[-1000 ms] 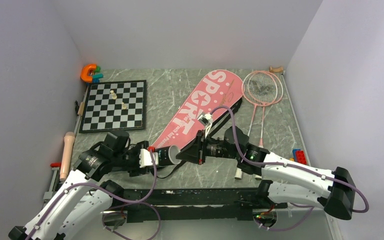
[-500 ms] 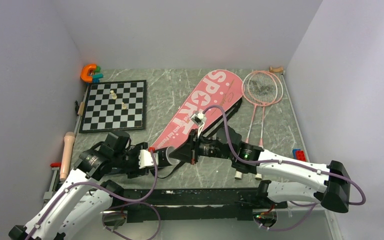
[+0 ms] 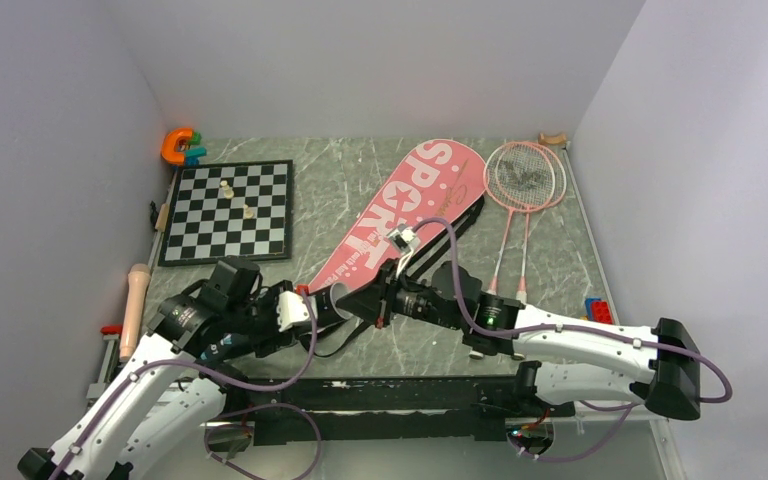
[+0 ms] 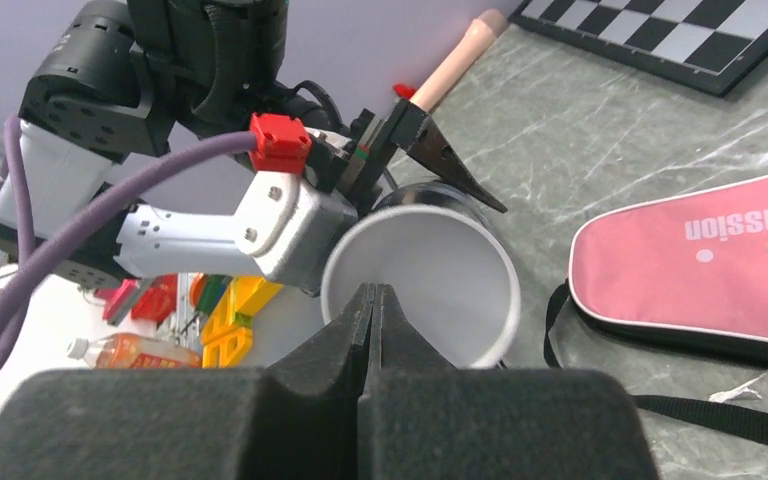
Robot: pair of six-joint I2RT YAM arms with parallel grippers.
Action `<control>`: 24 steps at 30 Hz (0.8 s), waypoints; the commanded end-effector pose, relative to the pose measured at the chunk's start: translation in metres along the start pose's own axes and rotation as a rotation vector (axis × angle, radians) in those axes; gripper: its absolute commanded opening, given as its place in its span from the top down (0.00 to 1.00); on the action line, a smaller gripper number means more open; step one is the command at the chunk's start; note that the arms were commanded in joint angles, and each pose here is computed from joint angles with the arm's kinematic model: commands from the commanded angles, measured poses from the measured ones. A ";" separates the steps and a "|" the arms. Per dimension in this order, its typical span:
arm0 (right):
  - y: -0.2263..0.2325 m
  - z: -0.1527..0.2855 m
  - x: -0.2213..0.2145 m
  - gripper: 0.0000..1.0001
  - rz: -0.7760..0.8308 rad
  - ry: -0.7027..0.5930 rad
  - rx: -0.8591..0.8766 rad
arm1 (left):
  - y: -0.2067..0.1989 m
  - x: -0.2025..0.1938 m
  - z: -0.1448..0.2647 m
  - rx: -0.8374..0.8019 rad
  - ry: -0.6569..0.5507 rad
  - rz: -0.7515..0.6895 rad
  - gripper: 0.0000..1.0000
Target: Pack up the badminton gear
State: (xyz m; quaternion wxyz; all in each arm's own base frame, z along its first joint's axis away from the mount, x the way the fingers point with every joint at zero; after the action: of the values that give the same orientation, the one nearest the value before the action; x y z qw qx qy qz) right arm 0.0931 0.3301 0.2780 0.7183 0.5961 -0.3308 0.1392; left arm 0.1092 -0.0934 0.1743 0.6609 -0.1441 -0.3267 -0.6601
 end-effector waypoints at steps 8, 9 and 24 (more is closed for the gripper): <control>-0.020 -0.003 -0.019 0.81 -0.002 0.053 -0.104 | 0.036 0.072 0.025 0.126 -0.312 -0.100 1.00; -0.017 -0.003 -0.015 0.75 0.008 0.055 -0.118 | 0.036 0.072 0.026 0.131 -0.307 -0.100 1.00; -0.058 0.089 0.069 0.36 0.007 -0.206 -0.449 | 0.092 0.017 0.002 0.310 0.056 0.162 1.00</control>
State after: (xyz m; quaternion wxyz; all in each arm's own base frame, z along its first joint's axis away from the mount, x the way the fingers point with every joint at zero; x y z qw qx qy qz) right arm 0.1510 0.2377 0.2936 0.7638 0.4836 -0.4273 0.0129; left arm 0.1561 -0.1083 0.2006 0.6862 -0.1103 -0.3882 -0.6052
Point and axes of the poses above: each gripper's point midway between its finger pads, its own z axis back along the fingers, its own y axis along the line the jaws close on, x = y × z, the point moved 5 cm from there along z, back along the fingers, and after that the axes turned 9 degrees about -z, right-handed, at the moved point
